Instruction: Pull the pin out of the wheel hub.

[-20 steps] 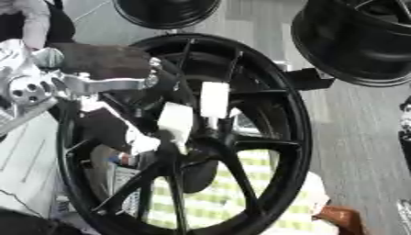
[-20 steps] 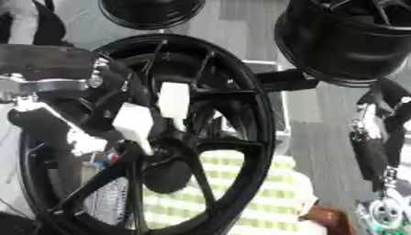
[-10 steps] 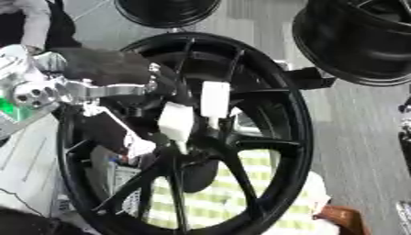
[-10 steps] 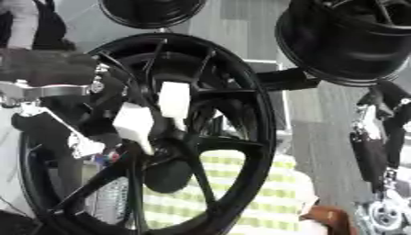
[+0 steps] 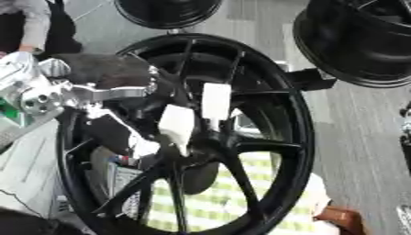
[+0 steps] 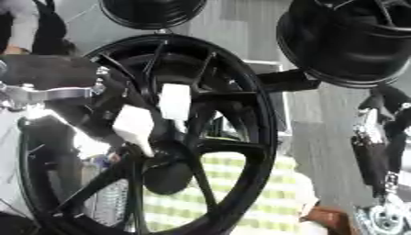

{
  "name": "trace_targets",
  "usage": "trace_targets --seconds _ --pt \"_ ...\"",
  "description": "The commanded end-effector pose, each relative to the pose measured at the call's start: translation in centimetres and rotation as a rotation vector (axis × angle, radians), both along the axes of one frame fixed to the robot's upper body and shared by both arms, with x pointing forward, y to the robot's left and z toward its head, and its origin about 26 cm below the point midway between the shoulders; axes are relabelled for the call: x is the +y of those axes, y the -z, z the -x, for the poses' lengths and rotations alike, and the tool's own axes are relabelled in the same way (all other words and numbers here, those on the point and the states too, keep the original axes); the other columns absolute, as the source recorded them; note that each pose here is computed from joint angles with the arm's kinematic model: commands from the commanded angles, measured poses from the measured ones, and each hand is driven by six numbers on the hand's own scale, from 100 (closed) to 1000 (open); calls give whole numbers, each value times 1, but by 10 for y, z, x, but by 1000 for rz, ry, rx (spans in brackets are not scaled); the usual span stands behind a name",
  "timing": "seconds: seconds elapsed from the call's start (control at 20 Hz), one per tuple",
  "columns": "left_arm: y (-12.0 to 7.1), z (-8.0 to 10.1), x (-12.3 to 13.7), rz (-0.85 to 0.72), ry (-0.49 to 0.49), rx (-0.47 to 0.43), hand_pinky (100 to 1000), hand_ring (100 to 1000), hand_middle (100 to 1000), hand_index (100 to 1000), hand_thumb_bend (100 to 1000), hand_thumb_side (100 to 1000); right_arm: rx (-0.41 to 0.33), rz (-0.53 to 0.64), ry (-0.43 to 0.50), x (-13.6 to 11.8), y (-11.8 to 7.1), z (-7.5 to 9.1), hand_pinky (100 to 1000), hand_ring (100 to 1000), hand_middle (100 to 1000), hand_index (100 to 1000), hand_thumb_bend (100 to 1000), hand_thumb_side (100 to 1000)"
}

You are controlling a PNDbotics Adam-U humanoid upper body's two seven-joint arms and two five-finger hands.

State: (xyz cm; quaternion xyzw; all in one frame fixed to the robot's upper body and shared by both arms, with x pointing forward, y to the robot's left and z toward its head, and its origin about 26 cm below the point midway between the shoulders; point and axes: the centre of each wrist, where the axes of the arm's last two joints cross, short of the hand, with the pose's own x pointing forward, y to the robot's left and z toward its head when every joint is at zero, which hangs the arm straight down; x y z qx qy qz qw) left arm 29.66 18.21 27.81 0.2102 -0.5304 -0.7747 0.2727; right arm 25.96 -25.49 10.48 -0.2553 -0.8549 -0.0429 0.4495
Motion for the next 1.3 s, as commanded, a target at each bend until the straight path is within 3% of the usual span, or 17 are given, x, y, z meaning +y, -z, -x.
trace_targets --seconds 0.05,0.3,0.7,0.95,1.3 --pt "-7 2 1 10 -13 -31 820 751 711 874 271 524 -19 1 -8 1 -6 1 685 811 699 790 100 648" --pt "-5 2 -1 2 -14 -17 818 746 699 874 284 560 -20 -1 -12 2 -6 0 685 811 699 790 100 646" --pt "-3 2 -3 -7 -32 -10 777 706 654 848 265 511 -25 -6 -11 3 -7 0 685 811 699 790 100 650" --pt "-2 3 -5 20 -43 1 746 672 623 821 162 485 -25 -11 -10 4 -7 0 685 811 700 790 100 651" --pt "1 3 -7 42 -61 22 711 627 587 766 100 471 -27 -15 -8 4 -7 0 685 812 700 790 100 651"
